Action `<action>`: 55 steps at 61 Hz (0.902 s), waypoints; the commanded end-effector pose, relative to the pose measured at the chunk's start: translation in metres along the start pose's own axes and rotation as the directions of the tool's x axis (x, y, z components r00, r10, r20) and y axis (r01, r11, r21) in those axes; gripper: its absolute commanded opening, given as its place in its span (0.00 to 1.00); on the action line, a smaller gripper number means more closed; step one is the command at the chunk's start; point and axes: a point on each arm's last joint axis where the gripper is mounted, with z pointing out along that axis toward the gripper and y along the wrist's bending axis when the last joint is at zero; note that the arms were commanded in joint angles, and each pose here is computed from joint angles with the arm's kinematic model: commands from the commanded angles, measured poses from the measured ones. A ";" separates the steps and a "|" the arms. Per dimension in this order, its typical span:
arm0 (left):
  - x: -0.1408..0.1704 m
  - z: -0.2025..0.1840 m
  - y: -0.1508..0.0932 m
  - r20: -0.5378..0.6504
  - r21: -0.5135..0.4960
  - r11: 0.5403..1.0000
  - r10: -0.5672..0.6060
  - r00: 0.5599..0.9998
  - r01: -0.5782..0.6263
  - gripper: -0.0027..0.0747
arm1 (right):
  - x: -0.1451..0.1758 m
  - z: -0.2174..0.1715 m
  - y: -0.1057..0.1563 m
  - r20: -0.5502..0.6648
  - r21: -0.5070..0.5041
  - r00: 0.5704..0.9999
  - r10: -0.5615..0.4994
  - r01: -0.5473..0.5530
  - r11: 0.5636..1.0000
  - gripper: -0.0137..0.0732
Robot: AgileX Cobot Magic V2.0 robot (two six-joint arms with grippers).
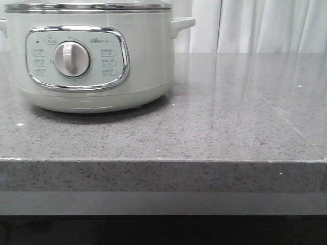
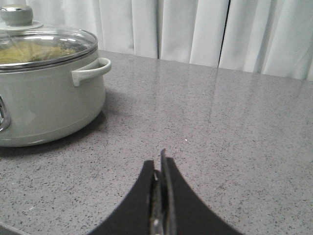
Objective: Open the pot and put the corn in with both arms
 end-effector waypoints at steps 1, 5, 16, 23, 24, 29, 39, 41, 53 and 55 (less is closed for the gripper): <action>-0.010 0.001 0.001 0.079 -0.009 1.000 -0.012 0.997 0.012 0.01 | -0.016 -0.001 -0.002 0.098 0.022 0.995 -0.014 0.012 1.000 0.08; -0.007 0.003 0.001 0.077 -0.010 1.000 -0.012 0.997 0.013 0.01 | -0.016 -0.001 -0.002 0.098 0.022 0.995 -0.014 0.012 1.000 0.08; 0.007 0.012 0.004 0.104 -0.074 0.997 -0.011 0.994 0.018 0.01 | -0.016 -0.001 -0.002 0.098 0.022 0.995 -0.014 0.012 1.000 0.08; 0.023 0.016 0.009 0.107 -0.174 0.984 -0.017 0.994 0.035 0.01 | -0.016 -0.001 -0.002 0.098 0.022 0.995 -0.014 0.012 1.000 0.08; 0.026 0.016 0.009 0.105 -0.194 0.980 -0.018 0.994 0.038 0.01 | -0.016 -0.001 -0.002 0.098 0.022 0.995 -0.014 0.012 1.000 0.08; 0.041 0.016 0.012 0.097 -0.280 0.959 -0.013 0.995 0.040 0.01 | -0.016 -0.001 -0.002 0.098 0.022 0.995 -0.014 0.012 1.000 0.08; 0.066 0.022 0.019 0.062 -0.391 0.919 -0.030 0.998 0.051 0.01 | -0.015 -0.001 -0.002 0.096 0.022 0.995 -0.014 0.012 1.000 0.08; 0.071 0.023 0.020 0.063 -0.399 0.915 -0.039 0.997 0.061 0.01 | -0.015 -0.001 -0.002 0.096 0.022 0.995 -0.014 0.012 1.000 0.08; 0.091 0.027 0.021 0.035 -0.406 0.911 -0.066 0.997 0.075 0.01 | -0.015 -0.001 -0.002 0.095 0.021 0.995 -0.014 0.012 1.000 0.08; 0.092 0.027 0.021 0.034 -0.405 0.911 -0.067 0.997 0.075 0.01 | -0.015 -0.001 -0.002 0.094 0.021 0.995 -0.014 0.012 1.000 0.08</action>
